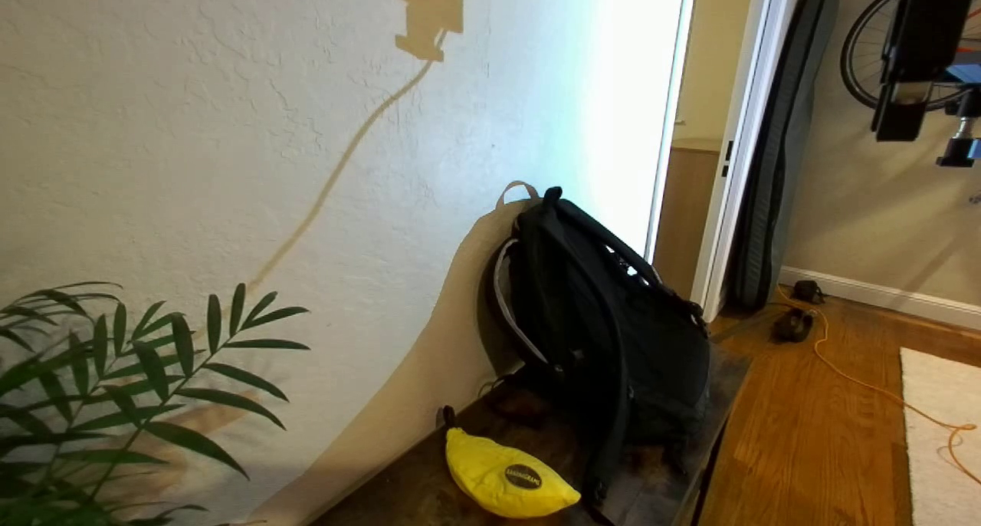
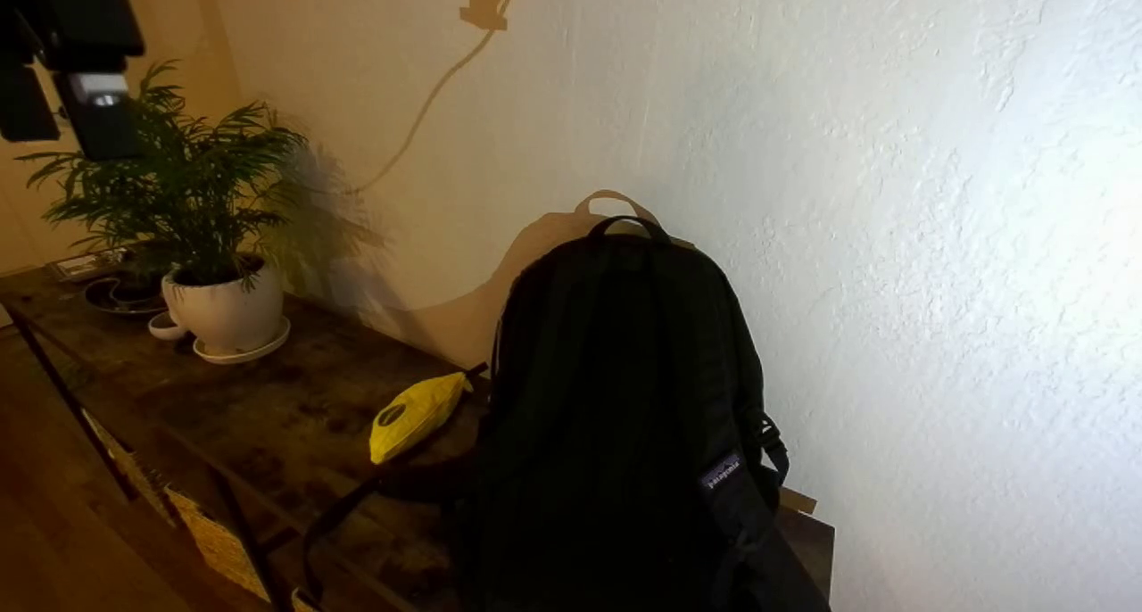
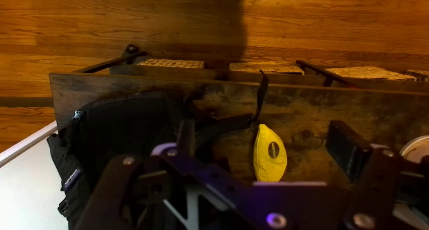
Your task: Put the yellow thing in the bag
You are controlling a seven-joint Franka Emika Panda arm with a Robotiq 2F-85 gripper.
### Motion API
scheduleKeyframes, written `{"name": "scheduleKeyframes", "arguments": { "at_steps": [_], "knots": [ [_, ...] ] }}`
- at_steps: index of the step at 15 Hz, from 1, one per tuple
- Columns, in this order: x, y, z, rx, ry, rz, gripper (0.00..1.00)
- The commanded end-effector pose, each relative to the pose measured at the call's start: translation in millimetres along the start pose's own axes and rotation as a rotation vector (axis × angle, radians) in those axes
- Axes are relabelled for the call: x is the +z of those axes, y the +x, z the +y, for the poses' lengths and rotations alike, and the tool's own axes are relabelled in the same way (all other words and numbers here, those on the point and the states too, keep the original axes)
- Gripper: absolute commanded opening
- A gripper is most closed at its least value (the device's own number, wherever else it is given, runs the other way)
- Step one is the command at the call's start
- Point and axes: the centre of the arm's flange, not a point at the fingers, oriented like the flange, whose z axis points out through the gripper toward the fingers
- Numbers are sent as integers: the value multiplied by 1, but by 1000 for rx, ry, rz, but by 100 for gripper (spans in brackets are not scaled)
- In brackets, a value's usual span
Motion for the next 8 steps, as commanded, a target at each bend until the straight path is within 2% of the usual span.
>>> {"name": "scheduleKeyframes", "arguments": {
  "at_steps": [1,8],
  "knots": [
    [0,0,0,0,0,0,100],
    [14,15,-2,55,-5,42,100]
  ]
}}
